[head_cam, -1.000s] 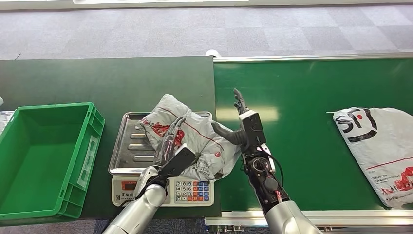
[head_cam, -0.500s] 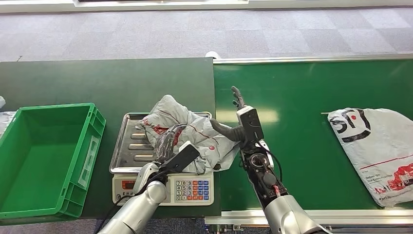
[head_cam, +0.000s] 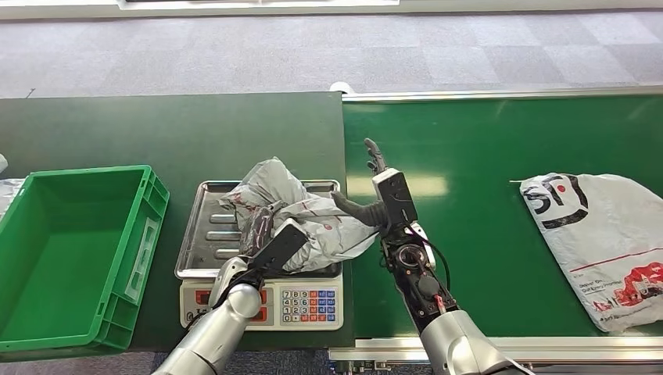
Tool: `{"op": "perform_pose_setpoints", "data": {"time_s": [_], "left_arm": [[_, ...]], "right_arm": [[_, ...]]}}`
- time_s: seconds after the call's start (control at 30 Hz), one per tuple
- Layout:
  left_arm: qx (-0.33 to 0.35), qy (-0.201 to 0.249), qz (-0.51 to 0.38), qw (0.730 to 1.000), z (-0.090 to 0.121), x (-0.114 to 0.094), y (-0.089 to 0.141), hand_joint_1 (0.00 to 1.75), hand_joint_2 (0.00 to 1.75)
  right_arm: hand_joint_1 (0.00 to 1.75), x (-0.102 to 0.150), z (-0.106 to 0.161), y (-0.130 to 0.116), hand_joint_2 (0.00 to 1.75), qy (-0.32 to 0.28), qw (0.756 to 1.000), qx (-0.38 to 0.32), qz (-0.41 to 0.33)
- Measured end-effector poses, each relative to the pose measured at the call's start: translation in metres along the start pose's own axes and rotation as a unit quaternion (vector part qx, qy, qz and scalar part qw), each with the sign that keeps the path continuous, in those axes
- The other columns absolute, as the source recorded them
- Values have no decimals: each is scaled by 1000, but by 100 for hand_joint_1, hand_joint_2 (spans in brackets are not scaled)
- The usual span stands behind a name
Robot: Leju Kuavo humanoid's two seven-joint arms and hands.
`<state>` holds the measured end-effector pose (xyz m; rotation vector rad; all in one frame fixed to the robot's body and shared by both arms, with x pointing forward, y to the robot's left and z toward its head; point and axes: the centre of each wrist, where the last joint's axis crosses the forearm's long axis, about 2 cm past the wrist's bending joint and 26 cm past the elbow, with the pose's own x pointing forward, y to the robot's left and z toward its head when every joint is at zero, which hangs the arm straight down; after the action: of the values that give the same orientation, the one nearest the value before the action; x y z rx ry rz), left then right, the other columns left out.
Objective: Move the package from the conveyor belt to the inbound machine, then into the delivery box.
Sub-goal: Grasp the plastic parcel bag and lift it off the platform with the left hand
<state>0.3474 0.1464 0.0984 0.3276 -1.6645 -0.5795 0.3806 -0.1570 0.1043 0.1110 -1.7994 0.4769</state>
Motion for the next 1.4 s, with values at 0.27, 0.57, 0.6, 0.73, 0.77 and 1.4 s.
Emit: {"op": "perform_pose_setpoints", "data": {"time_s": [0.27, 0.57, 0.6, 0.73, 0.77, 1.4], "left_arm": [[4, -7, 11, 1000, 0, 2, -1, 175, 175], [37, -41, 44, 997, 9, -1, -5, 175, 175], [40, -42, 46, 997, 10, -1, -5, 175, 175], [55, -52, 54, 996, 13, -2, -6, 175, 175], [61, -57, 57, 995, 14, -2, -6, 175, 175], [171, -106, 8, 980, 16, 15, 6, 175, 175]], "right_arm": [[0, -1, 1, -1, 175, 3, 1000, -1, 2], [0, -5, 6, 2, 175, 9, 1000, -1, 4], [0, -5, 6, 2, 175, 10, 1000, -1, 4], [0, -5, 7, 2, 175, 10, 1000, -3, 3], [0, -5, 7, 2, 175, 10, 1000, -3, 2], [0, -8, 9, -1, 175, 7, 1000, -15, 0]]}}
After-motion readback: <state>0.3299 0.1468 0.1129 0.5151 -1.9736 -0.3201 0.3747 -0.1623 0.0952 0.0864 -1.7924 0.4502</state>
